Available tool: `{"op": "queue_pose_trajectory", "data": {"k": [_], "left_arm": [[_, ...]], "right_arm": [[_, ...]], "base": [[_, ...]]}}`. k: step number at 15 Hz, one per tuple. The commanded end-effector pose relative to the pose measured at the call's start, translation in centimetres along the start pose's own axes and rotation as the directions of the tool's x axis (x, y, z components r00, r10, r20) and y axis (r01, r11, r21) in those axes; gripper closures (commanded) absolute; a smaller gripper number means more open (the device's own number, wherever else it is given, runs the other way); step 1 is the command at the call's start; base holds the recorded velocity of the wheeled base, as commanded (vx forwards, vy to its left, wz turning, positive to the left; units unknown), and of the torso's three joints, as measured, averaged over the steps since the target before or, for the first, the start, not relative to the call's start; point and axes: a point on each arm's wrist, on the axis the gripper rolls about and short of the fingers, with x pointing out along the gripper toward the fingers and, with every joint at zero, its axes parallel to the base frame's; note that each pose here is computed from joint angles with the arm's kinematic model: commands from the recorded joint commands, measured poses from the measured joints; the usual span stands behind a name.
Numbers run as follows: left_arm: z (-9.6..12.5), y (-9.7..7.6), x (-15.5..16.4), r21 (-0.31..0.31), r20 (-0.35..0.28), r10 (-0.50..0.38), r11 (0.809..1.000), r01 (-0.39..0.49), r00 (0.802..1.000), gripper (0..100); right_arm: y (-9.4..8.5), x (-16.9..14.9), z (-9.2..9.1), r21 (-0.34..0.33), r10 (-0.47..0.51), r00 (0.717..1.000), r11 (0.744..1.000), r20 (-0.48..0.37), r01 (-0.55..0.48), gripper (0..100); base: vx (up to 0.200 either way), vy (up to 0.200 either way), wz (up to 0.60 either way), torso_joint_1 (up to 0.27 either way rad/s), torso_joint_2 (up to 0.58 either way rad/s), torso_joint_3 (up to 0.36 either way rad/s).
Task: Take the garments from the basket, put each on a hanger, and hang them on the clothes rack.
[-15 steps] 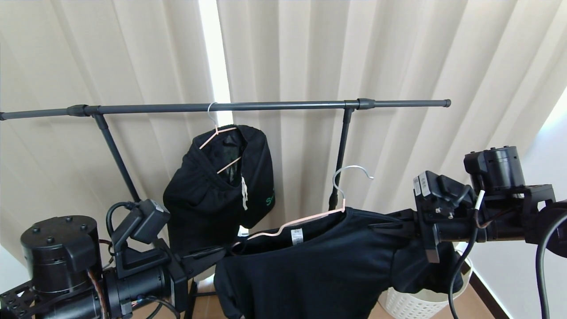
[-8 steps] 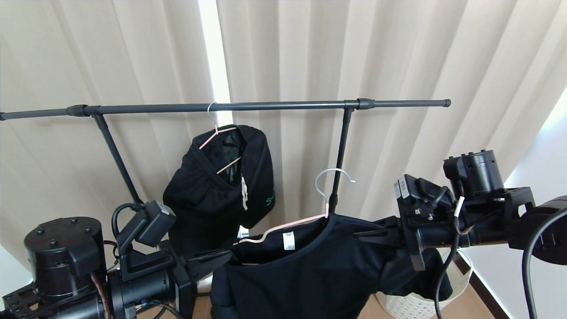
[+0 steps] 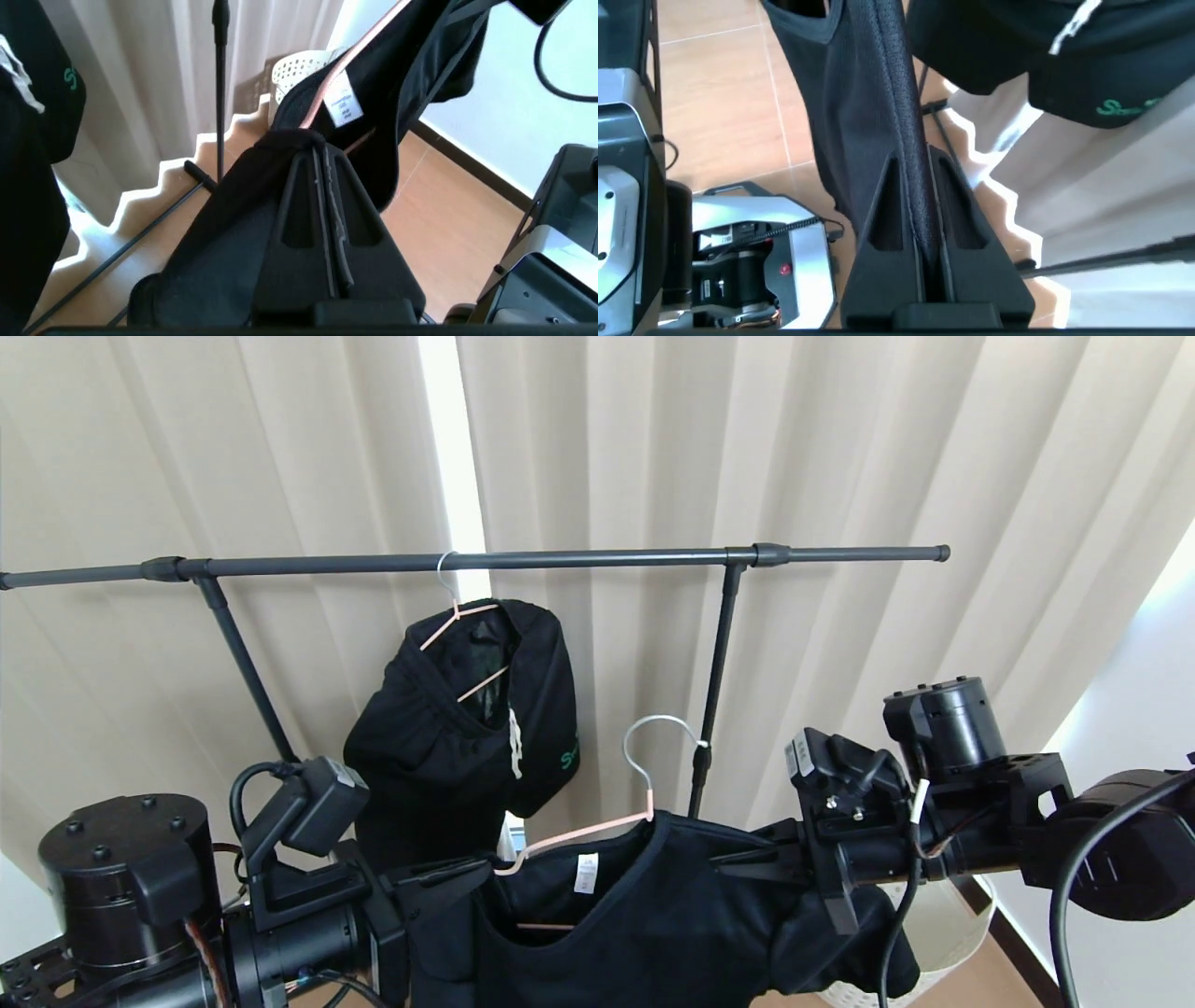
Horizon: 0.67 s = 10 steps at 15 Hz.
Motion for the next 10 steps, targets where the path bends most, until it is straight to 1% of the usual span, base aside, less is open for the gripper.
{"op": "queue_pose_trajectory", "data": {"k": [1, 3, 5, 6, 7, 8, 9, 10], "left_arm": [[0.3, -0.1, -0.3, 0.007, 0.017, -0.001, 1.000, 0.001, 1.000, 100], [0.3, -0.1, -0.3, 0.006, 0.016, -0.001, 1.000, 0.001, 1.000, 100], [0.3, -0.5, -0.2, 0.007, 0.019, -0.016, 1.000, 0.016, 1.000, 100], [0.7, -1.0, -0.4, -0.005, 0.036, -0.038, 0.999, 0.038, 0.999, 100], [0.9, -1.4, -0.4, -0.029, 0.049, -0.055, 0.998, 0.057, 0.997, 100], [1.8, -2.3, -0.4, -0.090, 0.087, -0.095, 0.991, 0.103, 0.992, 100], [2.3, -2.6, -0.6, -0.099, 0.107, -0.108, 0.988, 0.119, 0.988, 100], [2.6, -3.0, -0.8, -0.094, 0.122, -0.125, 0.986, 0.137, 0.985, 100]], "right_arm": [[0.6, 0.6, -0.5, 0.008, 0.031, 0.999, 0.999, -0.017, -0.031, 100], [1.0, 1.0, -0.4, 0.000, 0.047, 0.999, 0.999, -0.020, -0.047, 100], [0.9, 2.1, -0.9, 0.013, 0.072, 0.997, 0.997, -0.038, -0.071, 100], [0.9, 2.4, -1.1, 0.022, 0.078, 0.996, 0.997, -0.045, -0.077, 100], [0.9, 2.8, -1.2, 0.022, 0.085, 0.995, 0.996, -0.048, -0.084, 100], [1.0, 3.4, -1.3, 0.020, 0.082, 0.996, 0.997, -0.042, -0.081, 100], [1.0, 3.7, -1.3, 0.028, 0.077, 0.996, 0.997, -0.038, -0.076, 100], [1.1, 4.1, -1.3, 0.050, 0.065, 0.997, 0.997, -0.033, -0.063, 100]], "base": [[0.000, 0.000, 0.00, 0.000, 0.00, 0.000], [0.000, 0.000, 0.00, 0.000, 0.00, 0.000], [0.000, 0.000, 0.00, 0.000, 0.00, 0.000], [0.000, 0.000, 0.00, 0.000, 0.00, 0.000], [0.000, 0.000, 0.00, 0.000, 0.00, 0.000], [0.000, 0.000, 0.00, 0.000, 0.00, 0.000], [0.000, 0.000, 0.00, 0.000, 0.00, 0.000], [0.000, 0.000, 0.00, 0.000, 0.00, 0.000]]}}
